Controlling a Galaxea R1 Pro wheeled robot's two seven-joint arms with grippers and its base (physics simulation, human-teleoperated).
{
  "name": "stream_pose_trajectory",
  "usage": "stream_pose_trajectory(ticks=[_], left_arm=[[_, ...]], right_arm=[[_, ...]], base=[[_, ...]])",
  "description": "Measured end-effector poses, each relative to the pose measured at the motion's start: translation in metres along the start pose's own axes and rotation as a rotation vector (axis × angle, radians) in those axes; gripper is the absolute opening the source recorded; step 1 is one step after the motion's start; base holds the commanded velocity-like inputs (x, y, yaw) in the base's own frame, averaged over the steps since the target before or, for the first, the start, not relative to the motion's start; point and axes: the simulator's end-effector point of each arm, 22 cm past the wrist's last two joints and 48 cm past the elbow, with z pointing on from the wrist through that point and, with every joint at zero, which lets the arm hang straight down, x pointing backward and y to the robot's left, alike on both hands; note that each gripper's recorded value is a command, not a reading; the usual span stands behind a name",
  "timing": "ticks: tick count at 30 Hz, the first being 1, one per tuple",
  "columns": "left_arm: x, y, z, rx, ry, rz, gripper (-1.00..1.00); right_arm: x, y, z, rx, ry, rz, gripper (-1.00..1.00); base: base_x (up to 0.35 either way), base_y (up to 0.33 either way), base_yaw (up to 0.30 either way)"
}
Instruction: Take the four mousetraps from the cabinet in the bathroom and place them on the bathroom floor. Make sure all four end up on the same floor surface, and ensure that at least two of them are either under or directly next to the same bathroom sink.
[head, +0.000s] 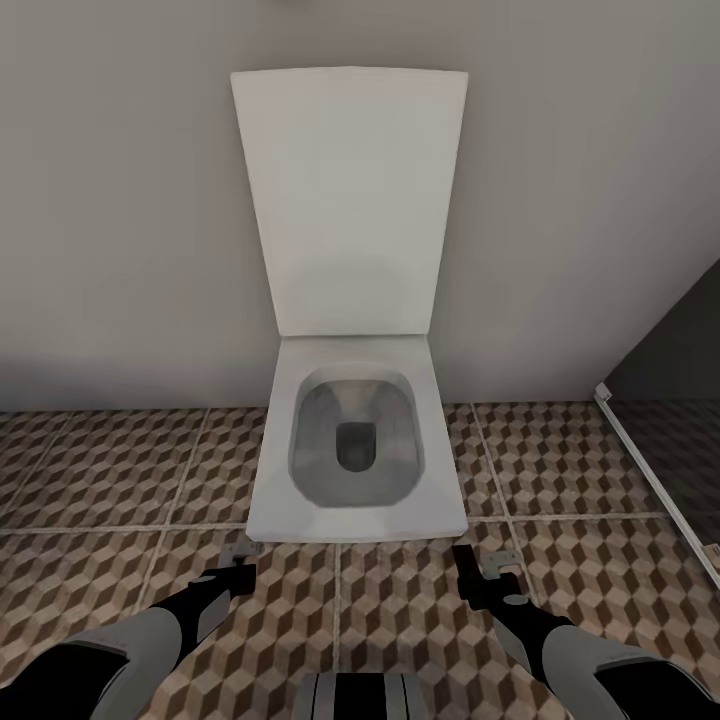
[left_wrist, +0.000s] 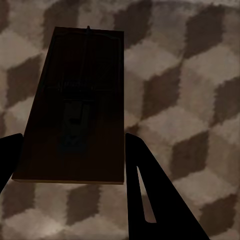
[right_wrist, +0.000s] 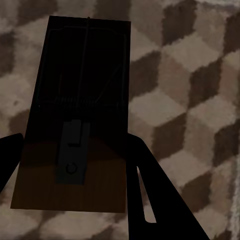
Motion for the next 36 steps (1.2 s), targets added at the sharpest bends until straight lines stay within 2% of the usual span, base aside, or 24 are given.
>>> stream_pose_trajectory(ticks=[15, 25, 36], left_arm=[[-0.0004, 0.0004, 0.0, 0.0, -0.001, 0.0, -1.0], [-0.0026, 0.0027, 0.0, -0.003, -0.01, 0.0, -1.0], [-0.0057, 0.0035, 0.0001, -0.005, -0.025, -0.003, -1.0]], right_arm=[[0.0, -0.0006, 0.0, 0.001, 0.0, 0.002, -1.0], [-0.0003, -0.0007, -0.0001, 0.001, -0.001, 0.002, -1.0], [-0.0002, -0.0006, 0.0, 0.001, -0.001, 0.002, -1.0]], base=[[0.007, 0.0, 0.0], [0.218, 0.0, 0.0], [0.026, 0.0, 0.0]])
